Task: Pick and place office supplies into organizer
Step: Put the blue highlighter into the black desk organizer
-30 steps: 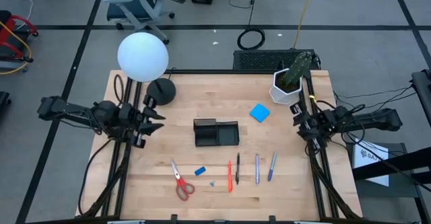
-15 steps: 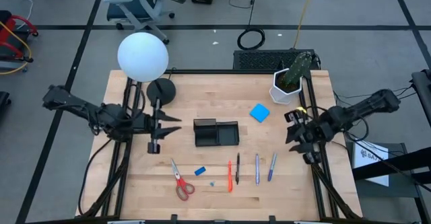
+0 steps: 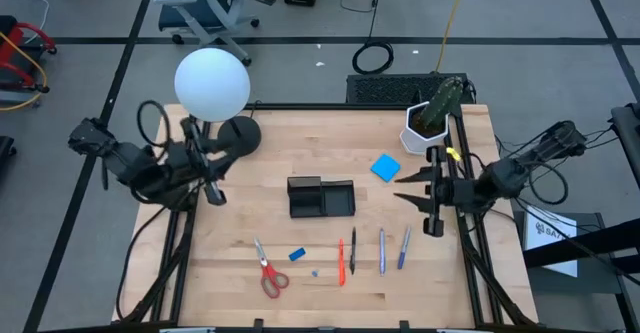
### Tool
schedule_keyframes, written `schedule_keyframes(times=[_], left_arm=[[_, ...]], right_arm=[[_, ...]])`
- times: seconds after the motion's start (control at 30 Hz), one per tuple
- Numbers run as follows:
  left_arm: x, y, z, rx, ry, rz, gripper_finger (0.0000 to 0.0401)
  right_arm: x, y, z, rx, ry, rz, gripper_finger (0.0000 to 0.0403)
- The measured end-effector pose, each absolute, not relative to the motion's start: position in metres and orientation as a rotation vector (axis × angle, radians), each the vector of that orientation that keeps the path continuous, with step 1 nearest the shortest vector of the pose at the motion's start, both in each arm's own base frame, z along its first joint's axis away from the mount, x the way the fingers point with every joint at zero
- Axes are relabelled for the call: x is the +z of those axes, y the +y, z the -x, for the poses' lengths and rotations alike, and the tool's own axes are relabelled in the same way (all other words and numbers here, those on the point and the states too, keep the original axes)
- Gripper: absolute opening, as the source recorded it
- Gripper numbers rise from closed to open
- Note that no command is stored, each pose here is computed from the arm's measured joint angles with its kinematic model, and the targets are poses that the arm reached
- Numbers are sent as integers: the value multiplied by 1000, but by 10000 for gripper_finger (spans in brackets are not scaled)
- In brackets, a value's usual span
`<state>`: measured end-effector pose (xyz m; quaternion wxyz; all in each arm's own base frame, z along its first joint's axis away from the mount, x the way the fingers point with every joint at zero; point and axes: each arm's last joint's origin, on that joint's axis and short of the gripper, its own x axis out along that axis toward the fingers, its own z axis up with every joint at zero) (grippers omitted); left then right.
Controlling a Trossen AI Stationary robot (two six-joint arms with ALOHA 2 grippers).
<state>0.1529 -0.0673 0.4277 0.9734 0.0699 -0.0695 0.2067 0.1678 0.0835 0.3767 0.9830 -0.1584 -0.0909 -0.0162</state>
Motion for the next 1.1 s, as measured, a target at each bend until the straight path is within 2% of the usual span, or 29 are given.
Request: schedule_keyframes(times=[0.23,0.5,0.6,0.8,1.1], left_arm=[[436,-69,-147,398,-154,-140,104],[434,-70,-149,397,-149,-142,104],[434,-70,-149,396,-149,-141,104],[434,-70,-149,393,-150,-142,104],[434,-70,-149,393,-150,-141,104]], right_arm=[[406,86,-164,-152,18,290,105],[410,89,-169,-128,294,284,105],[408,93,-172,-46,372,281,105],[391,98,-186,102,557,303,105],[347,99,-211,177,929,380,105]])
